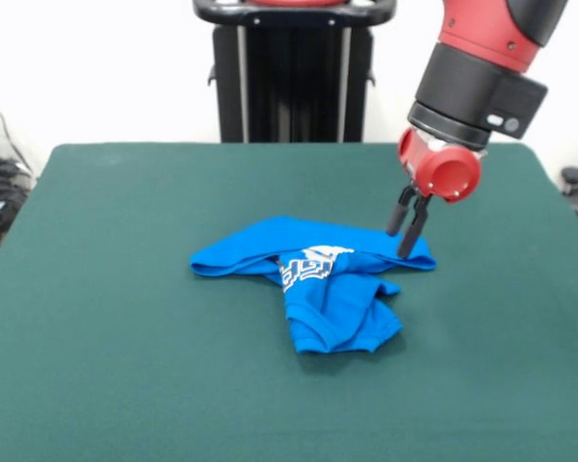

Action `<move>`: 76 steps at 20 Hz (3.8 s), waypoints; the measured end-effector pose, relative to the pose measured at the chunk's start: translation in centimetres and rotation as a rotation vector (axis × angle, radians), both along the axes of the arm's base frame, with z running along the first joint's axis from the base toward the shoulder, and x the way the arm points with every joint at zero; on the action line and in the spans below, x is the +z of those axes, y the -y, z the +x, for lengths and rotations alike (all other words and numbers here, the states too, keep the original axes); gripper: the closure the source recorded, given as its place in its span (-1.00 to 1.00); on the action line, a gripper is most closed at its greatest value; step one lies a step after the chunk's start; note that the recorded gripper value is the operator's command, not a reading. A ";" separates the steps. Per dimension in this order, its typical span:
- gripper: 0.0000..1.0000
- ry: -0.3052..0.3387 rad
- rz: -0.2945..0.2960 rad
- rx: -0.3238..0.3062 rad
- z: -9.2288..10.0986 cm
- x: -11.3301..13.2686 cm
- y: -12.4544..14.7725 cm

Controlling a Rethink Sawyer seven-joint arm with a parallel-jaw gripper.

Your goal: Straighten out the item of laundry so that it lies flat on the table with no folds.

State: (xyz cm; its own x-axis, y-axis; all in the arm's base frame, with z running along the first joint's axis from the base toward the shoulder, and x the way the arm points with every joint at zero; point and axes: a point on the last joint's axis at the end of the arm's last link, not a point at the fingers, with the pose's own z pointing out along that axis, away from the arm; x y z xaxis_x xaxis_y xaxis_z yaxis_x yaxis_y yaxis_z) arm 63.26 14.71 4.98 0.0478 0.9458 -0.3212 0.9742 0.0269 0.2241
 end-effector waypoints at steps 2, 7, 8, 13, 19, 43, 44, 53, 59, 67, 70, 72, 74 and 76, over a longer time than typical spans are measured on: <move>-1.00 0.004 0.001 -0.005 0.0 0.0 0.0; -1.00 0.028 0.010 -0.018 0.4 -0.2 0.1; -1.00 0.035 0.012 -0.019 0.5 -0.2 0.1; -1.00 0.096 0.018 -0.027 1.7 -0.4 0.2; -1.00 0.145 0.014 -0.026 2.5 -0.7 -0.1; -1.00 0.006 0.044 0.030 -0.9 -1.2 -3.8; -1.00 -0.001 0.043 0.028 -1.0 -1.3 -3.7; -1.00 -0.034 0.028 0.021 -1.8 -2.9 -2.8; -1.00 -0.044 0.022 0.020 -2.1 -3.6 -2.6; -1.00 -0.053 0.017 0.018 -2.3 -3.6 -1.9; -1.00 -0.063 0.012 0.015 -2.8 -3.5 -1.3; -1.00 -0.074 0.008 0.010 -3.4 -3.2 -0.7; -1.00 -0.080 0.007 0.004 -3.8 -3.0 -0.1; -1.00 -0.086 0.011 -0.016 -4.2 -2.5 1.0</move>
